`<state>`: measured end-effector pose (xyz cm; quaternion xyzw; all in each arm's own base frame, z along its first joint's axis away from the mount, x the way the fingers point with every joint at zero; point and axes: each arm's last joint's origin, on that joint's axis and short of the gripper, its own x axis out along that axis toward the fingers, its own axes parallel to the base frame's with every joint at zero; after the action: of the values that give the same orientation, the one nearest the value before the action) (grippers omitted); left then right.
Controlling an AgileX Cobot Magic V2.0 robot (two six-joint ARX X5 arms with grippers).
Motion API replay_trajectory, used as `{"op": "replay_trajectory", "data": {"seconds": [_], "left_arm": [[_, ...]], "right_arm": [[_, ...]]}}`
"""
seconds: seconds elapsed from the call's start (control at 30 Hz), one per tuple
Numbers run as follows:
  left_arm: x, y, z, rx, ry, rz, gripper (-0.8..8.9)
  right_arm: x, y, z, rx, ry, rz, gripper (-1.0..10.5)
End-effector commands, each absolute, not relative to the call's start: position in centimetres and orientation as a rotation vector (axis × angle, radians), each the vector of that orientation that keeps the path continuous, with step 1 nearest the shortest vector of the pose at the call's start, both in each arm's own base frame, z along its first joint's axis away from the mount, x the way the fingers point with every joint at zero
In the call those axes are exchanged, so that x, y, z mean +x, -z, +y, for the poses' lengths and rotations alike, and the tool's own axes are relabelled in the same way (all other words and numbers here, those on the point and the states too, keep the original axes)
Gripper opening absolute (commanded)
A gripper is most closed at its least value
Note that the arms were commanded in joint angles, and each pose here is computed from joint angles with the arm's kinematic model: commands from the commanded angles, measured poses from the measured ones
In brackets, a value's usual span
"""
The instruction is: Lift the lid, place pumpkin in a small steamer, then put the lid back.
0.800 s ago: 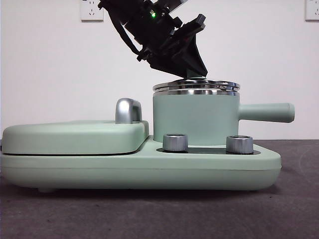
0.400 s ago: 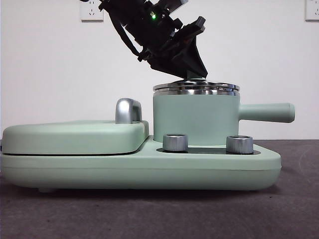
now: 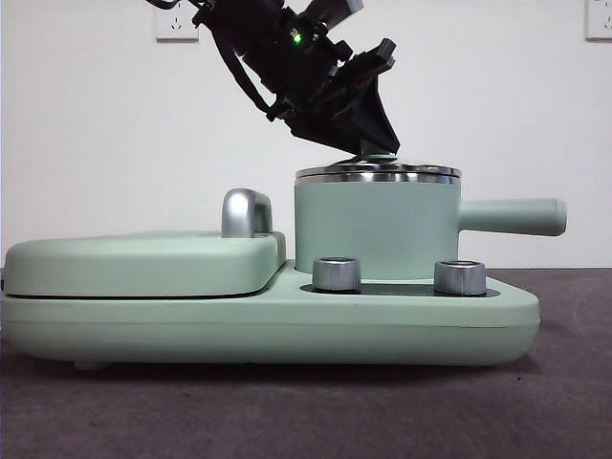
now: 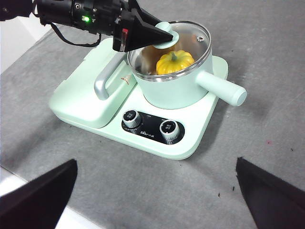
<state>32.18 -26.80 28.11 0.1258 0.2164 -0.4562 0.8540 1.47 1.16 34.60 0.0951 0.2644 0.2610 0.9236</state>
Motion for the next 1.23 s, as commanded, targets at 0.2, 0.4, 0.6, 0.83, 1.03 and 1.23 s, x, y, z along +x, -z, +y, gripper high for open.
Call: {"op": "replay_trajectory", "data": {"seconds": [0.2, 0.4, 0.6, 0.83, 1.03, 1.23], "left_arm": [[32.3, -28.1, -27.5, 0.261, 0.974, 0.448, 4.2], [31.4, -30.4, -26.7, 0.251, 0.972, 0.406, 5.06], [28.3, -34.2, -24.1, 0.259, 0.971, 0.452, 5.0], [22.4, -37.8, -19.2, 0.194, 0.926, 0.698, 5.0], [17.5, -40.3, -15.3, 0.159, 0.907, 0.738, 5.0], [12.8, -40.3, -11.4, 0.098, 0.899, 0.677, 4.92]], "right_arm": [[1.4, -34.8, 1.1, 0.202, -0.538, 0.539, 5.4], [1.4, -34.7, 1.1, 0.199, -0.535, 0.549, 5.4], [1.4, -34.7, 1.1, 0.199, -0.535, 0.549, 5.4], [1.4, -34.6, 1.1, 0.176, -0.546, 0.551, 5.5], [1.4, -34.6, 1.2, 0.166, -0.576, 0.552, 5.4], [1.3, -34.6, 1.3, 0.157, -0.599, 0.551, 5.4]]}}
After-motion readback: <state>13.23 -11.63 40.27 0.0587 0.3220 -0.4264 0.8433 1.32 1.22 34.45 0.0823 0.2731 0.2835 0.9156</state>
